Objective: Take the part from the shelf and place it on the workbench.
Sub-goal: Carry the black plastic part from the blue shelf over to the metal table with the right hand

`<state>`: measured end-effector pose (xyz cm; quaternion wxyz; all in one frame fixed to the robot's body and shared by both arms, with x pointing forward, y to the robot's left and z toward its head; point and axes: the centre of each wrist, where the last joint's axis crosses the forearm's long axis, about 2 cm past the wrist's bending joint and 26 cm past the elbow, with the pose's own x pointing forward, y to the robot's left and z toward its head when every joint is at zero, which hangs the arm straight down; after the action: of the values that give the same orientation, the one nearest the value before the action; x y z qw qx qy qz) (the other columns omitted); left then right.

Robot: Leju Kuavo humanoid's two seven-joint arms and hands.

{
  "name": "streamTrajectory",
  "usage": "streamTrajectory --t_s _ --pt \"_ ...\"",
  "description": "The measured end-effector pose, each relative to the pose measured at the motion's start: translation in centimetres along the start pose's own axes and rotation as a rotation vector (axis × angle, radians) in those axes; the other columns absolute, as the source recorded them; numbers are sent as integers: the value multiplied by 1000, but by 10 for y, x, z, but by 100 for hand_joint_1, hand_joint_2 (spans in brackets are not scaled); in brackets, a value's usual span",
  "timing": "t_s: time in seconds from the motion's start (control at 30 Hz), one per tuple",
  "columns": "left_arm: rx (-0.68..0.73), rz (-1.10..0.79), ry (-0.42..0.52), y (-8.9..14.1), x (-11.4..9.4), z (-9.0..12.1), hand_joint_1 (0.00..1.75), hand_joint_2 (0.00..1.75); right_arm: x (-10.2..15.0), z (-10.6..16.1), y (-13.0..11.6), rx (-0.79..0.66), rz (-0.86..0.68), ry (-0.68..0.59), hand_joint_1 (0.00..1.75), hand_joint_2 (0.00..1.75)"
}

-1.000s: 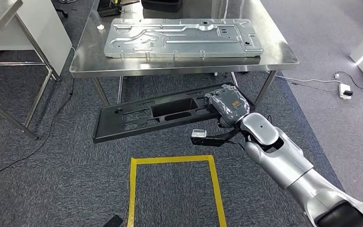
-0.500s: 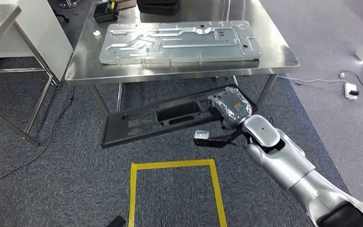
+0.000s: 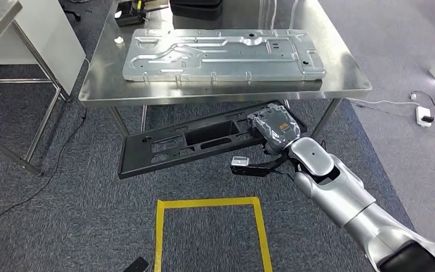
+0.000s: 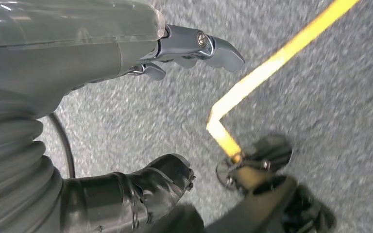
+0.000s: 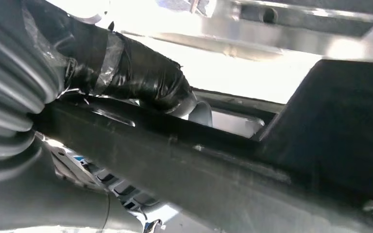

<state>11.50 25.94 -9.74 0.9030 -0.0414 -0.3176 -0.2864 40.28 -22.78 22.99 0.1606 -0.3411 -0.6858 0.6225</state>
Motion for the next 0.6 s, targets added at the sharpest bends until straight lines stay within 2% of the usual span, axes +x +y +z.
streamTrajectory --t_s 0.6 --pt "1 -3 -5 1 2 -1 0 175 1 5 6 15 -2 3 175 175"
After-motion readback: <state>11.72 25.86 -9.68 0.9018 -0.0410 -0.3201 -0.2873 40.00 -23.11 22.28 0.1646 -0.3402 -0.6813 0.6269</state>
